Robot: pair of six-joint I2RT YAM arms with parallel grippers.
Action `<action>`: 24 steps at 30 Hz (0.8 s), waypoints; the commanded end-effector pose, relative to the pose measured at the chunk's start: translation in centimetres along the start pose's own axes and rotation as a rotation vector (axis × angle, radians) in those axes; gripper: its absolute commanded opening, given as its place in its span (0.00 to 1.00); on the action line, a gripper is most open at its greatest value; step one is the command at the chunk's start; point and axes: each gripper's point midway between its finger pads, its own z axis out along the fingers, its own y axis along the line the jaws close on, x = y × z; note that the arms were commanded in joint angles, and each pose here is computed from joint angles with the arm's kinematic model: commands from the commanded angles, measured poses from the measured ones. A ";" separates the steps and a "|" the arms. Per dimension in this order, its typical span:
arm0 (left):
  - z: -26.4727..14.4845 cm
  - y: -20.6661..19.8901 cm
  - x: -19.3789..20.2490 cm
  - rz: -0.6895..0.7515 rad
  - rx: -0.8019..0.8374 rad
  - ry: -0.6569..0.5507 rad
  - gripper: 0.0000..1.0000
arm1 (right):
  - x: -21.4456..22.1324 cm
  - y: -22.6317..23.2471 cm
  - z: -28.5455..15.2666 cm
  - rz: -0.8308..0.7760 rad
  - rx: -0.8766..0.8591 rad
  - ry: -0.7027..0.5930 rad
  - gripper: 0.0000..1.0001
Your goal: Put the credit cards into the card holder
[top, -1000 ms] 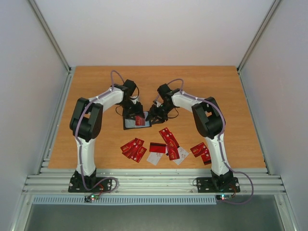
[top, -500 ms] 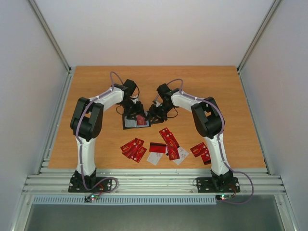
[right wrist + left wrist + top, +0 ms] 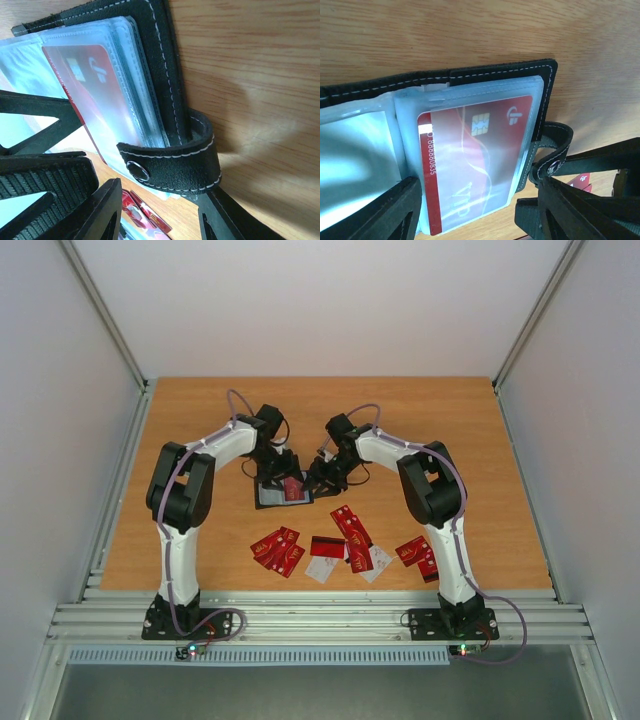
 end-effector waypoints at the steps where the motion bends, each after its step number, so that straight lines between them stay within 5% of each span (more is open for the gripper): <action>1: 0.2 -0.5 0.6 0.017 0.017 0.014 0.67 | -0.1 0.6 -0.4 -0.054 0.029 -0.038 0.43; 14: -5.1 0.7 2.5 0.102 -0.047 -0.156 0.88 | 3.3 4.0 -5.0 -0.196 -0.007 -0.046 0.54; 24: -10.2 0.8 5.7 0.177 -0.065 -0.230 0.78 | 4.7 7.6 -7.2 -0.236 -0.126 -0.032 0.54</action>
